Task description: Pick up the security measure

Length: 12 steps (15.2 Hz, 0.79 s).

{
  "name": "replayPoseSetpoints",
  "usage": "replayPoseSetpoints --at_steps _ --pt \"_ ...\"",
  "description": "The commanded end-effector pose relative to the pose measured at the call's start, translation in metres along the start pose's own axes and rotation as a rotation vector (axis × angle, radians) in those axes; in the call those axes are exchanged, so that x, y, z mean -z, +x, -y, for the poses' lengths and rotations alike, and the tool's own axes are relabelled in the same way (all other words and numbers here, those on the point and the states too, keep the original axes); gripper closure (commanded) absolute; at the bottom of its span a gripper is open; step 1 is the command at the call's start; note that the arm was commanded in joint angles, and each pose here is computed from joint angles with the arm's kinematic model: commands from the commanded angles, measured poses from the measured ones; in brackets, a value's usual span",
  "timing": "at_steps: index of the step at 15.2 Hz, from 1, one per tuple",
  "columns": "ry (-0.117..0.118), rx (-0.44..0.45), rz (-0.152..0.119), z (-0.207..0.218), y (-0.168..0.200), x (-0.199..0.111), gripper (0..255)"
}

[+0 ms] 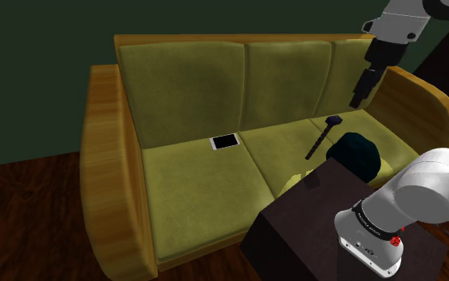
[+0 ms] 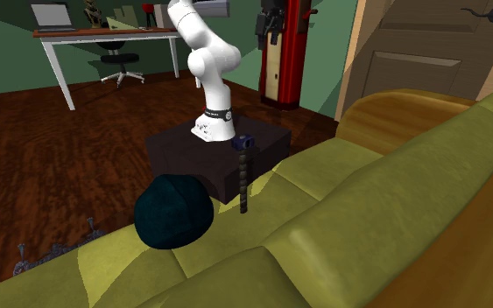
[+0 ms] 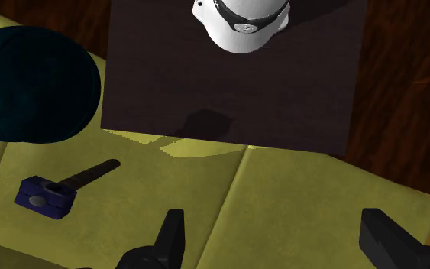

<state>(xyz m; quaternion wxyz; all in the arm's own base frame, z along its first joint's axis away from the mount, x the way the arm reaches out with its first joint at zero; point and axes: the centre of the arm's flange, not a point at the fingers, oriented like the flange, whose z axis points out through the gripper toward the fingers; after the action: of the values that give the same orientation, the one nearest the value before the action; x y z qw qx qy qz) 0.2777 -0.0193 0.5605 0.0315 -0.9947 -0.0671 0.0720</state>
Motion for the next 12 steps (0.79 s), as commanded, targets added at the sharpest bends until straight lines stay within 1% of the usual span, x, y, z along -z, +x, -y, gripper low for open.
replayPoseSetpoints --at_steps 1,12 --pt "0.0 0.0 0.0 0.0 0.0 0.0 0" --pt "-0.099 0.004 0.016 -0.096 0.04 -0.086 0"
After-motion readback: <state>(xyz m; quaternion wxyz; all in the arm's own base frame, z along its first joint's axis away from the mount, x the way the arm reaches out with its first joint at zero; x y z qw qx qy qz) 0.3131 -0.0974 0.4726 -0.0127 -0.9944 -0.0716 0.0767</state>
